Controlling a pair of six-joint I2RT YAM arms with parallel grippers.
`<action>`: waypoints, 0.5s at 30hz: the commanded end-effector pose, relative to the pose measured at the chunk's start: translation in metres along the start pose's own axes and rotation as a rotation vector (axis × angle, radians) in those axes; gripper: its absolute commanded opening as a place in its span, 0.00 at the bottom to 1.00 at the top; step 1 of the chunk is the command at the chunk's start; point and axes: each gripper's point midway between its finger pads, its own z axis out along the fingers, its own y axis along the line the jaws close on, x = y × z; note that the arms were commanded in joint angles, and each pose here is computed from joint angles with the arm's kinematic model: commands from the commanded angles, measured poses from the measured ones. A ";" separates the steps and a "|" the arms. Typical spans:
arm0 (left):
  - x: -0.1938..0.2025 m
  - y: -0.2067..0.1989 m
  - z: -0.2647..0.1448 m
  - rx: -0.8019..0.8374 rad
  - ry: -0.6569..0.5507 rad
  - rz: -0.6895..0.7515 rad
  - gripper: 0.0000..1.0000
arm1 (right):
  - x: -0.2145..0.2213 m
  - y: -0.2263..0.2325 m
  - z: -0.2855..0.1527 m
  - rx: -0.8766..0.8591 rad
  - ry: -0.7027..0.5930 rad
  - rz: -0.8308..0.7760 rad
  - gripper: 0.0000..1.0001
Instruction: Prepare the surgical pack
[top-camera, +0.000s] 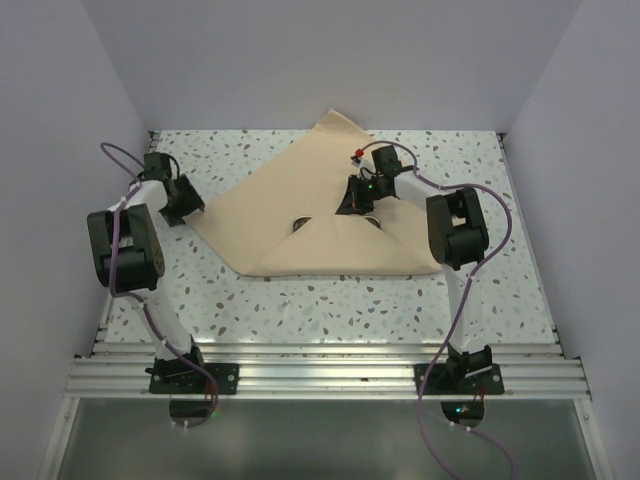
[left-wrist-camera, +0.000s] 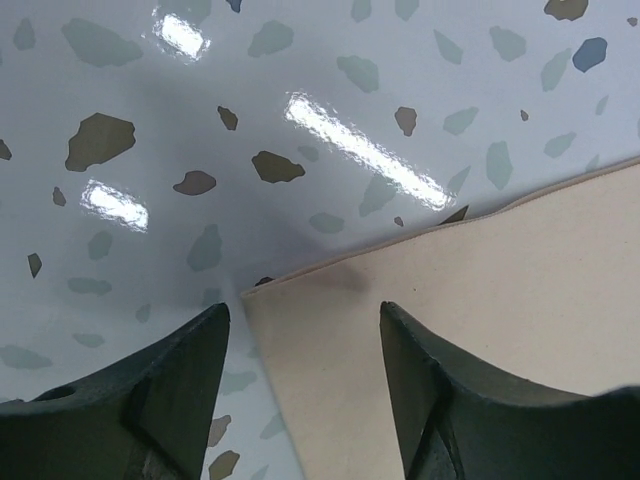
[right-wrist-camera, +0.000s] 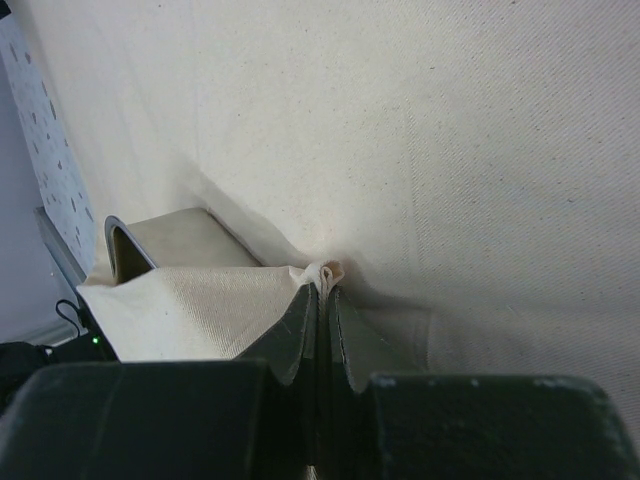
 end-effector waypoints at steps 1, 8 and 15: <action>-0.020 0.004 0.002 -0.026 -0.047 -0.004 0.66 | 0.011 -0.007 0.000 0.041 0.030 0.022 0.00; -0.008 0.012 0.008 -0.047 -0.016 0.003 0.44 | 0.012 -0.007 -0.002 0.045 0.033 0.027 0.00; 0.016 0.021 0.012 -0.040 -0.004 0.031 0.40 | 0.011 -0.007 -0.002 0.044 0.029 0.029 0.00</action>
